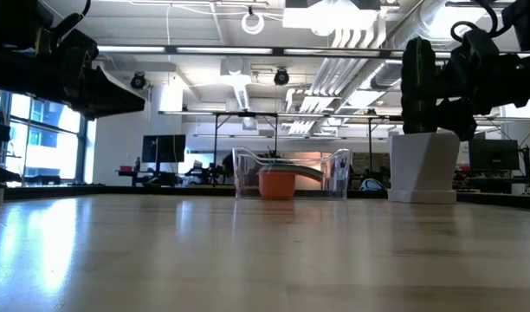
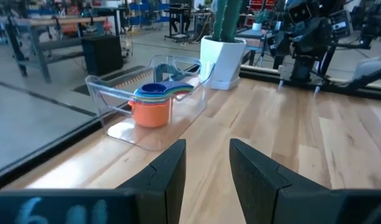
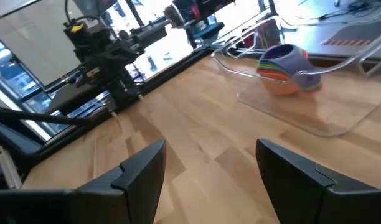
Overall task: Nest measuring cups in basket
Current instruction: Return to Home Position
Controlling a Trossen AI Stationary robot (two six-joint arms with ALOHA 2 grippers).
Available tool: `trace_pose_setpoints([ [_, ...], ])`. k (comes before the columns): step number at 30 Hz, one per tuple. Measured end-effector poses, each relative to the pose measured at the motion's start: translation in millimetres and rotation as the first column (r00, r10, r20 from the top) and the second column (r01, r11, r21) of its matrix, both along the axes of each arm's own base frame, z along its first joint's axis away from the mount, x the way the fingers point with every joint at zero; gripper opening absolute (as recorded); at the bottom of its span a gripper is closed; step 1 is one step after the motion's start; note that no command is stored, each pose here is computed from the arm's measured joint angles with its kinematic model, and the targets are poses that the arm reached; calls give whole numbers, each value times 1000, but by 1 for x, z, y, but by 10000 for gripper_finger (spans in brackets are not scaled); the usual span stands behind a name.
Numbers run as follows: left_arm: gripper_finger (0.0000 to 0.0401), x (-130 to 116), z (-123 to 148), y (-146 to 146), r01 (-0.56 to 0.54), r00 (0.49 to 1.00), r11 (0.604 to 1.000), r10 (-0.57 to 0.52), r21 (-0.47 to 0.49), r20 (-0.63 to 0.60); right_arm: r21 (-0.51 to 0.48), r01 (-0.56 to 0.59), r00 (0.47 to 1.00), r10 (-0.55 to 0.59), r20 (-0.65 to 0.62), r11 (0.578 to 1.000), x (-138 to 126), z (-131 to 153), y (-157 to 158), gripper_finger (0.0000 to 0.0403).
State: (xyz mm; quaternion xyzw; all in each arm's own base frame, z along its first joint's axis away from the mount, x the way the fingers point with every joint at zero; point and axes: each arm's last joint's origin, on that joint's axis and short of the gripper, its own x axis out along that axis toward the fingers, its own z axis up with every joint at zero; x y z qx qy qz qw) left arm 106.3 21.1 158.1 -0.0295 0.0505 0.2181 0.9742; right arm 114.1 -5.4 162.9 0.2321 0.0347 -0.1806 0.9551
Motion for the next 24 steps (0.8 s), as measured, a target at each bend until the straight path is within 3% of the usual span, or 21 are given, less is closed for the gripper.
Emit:
trace_pose_setpoints([
  [7,115,0,1,0,-4,1000,999,4,32,-5,17,26,1000,-27,4,1000,-1,0,-1,241],
  [15,115,0,5,0,-5,1000,998,4,62,27,-61,76,986,-66,156,995,-10,16,-2,241],
  [24,115,0,5,0,1,1000,995,-2,101,10,-91,108,984,-93,153,990,-22,15,-4,241],
])
